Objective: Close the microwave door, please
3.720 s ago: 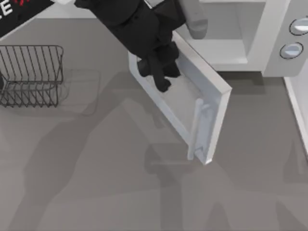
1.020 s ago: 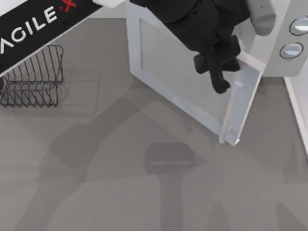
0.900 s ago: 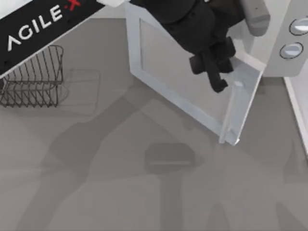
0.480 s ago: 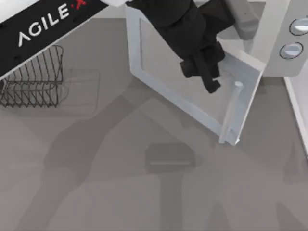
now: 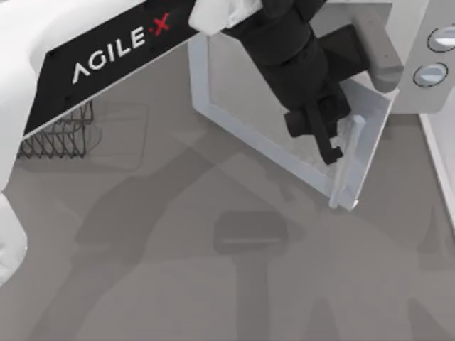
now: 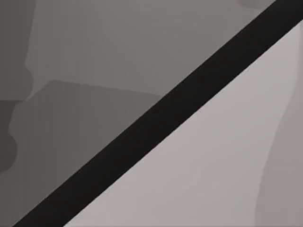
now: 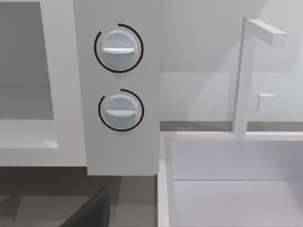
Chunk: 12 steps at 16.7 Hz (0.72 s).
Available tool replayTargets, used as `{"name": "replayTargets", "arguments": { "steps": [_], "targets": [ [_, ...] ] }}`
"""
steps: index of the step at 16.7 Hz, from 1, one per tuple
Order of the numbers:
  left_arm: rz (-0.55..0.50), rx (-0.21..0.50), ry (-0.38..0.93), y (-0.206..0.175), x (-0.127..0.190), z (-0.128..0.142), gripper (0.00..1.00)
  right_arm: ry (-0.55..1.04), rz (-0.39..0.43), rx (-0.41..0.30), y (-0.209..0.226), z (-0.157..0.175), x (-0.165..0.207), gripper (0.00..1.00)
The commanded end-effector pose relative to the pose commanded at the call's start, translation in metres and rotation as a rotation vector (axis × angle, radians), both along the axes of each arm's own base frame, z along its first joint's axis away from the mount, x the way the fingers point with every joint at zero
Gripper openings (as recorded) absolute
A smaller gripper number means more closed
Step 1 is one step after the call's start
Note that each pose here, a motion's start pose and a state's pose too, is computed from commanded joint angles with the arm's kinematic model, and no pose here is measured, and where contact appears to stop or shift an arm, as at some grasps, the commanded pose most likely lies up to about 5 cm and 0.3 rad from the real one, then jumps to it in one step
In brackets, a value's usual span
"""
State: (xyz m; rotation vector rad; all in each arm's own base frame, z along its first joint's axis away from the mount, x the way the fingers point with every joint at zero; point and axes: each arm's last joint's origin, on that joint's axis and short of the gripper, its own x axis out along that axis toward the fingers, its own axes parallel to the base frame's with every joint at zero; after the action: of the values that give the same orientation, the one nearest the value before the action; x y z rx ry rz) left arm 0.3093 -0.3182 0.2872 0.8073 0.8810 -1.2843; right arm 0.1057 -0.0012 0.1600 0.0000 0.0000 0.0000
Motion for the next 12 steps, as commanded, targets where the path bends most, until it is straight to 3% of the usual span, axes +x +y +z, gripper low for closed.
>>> {"name": "replayTargets", "arguments": {
  "steps": [6,12],
  "targets": [
    [0.041,-0.065,0.014,0.005,0.006,0.021,0.00,0.000,0.000,0.000,0.000,0.000,0.000,1.00],
    [0.021,-0.074,0.010,0.005,0.000,0.028,0.00,0.000,0.000,0.000,0.000,0.000,0.000,1.00]
  ]
}}
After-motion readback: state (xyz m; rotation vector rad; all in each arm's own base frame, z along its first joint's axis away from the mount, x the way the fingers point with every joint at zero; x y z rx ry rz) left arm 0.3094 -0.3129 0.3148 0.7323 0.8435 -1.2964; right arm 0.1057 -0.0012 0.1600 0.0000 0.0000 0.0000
